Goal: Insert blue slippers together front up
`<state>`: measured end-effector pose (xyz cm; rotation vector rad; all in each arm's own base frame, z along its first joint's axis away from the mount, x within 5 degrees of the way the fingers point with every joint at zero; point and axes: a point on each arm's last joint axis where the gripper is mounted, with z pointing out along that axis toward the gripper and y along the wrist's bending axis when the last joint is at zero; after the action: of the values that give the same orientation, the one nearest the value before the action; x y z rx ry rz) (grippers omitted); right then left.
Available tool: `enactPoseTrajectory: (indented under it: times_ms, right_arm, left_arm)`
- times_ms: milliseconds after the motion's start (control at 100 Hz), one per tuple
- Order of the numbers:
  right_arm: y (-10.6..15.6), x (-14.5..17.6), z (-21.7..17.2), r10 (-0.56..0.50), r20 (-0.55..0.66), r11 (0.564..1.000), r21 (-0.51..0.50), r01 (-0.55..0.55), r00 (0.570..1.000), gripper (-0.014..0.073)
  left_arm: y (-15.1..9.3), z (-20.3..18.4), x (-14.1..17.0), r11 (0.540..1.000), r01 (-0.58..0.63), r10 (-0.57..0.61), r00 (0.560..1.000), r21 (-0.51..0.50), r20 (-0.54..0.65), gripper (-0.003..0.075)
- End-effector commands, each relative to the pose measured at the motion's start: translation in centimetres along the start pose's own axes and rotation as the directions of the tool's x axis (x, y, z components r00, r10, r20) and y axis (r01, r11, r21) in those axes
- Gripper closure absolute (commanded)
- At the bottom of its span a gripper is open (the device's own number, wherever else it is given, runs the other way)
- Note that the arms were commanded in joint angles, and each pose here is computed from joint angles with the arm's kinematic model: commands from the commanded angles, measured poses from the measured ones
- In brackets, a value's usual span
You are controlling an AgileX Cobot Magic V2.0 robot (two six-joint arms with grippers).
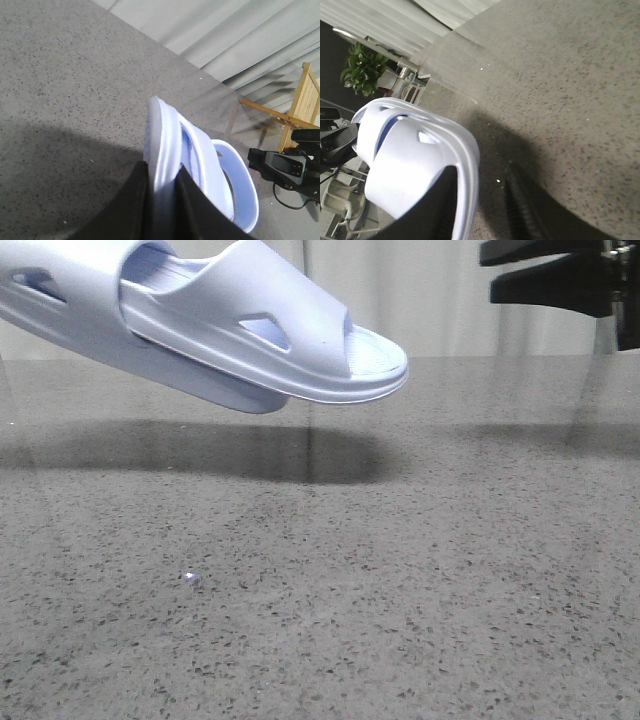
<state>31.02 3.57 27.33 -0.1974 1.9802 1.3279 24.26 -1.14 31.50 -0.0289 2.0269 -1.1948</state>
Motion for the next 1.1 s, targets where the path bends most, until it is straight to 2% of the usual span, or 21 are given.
enactPoseTrajectory:
  times_ms: [0, 200, 390, 450, 520, 610, 830, 880, 1090]
  right_arm:
    - [2.5, -1.1, -1.4, -0.046, 0.018, 0.990, -0.130, 0.048, 0.999, 0.0407]
    - [2.1, -0.7, -1.7, -0.056, -0.022, 0.993, -0.105, 0.054, 0.998, 0.0407]
    - [2.1, -0.8, -1.7, -0.056, -0.019, 0.994, -0.097, 0.054, 0.998, 0.0407]
    - [2.1, -0.8, -1.7, -0.056, -0.019, 0.994, -0.097, 0.054, 0.998, 0.0407]
    - [2.1, -0.7, -1.7, -0.057, -0.021, 0.994, -0.097, 0.054, 0.998, 0.0407]
    - [2.1, -0.7, -1.7, -0.057, -0.021, 0.994, -0.097, 0.054, 0.998, 0.0407]
    - [2.0, -0.7, -1.8, -0.059, -0.027, 0.994, -0.092, 0.056, 0.998, 0.0407]
    - [2.0, -0.7, -1.8, -0.061, -0.031, 0.994, -0.091, 0.058, 0.998, 0.0407]
    - [2.6, -0.6, -2.8, -0.110, -0.052, 0.992, -0.062, 0.107, 0.993, 0.0407]
  left_arm:
    - [-0.6, 0.4, -0.5, 0.997, 0.015, -0.018, 0.999, 0.076, 0.040, 0.0705]
    - [1.5, 2.6, 0.5, 0.998, 0.013, -0.012, 1.000, 0.058, -0.018, 0.0705]
    - [3.5, 4.1, 1.3, 0.999, 0.004, -0.008, 0.995, -0.041, -0.099, 0.0703]
    - [3.9, 4.1, 1.4, 0.997, -0.032, 0.025, 0.993, -0.065, -0.115, 0.0689]
    - [3.9, 4.1, 1.5, 0.994, -0.087, 0.079, 0.989, -0.065, -0.122, 0.0636]
    - [4.1, 4.0, 1.3, 0.992, -0.099, 0.089, 0.989, -0.082, -0.114, 0.0545]
    - [4.0, 3.9, 0.7, 0.977, -0.185, 0.169, 0.975, -0.108, -0.147, 0.0276]
    - [3.8, 3.7, 0.5, 0.972, -0.211, 0.194, 0.969, -0.103, -0.156, 0.0252]
    - [0.6, 1.6, -1.7, 0.944, -0.328, 0.321, 0.940, -0.043, -0.117, 0.0253]
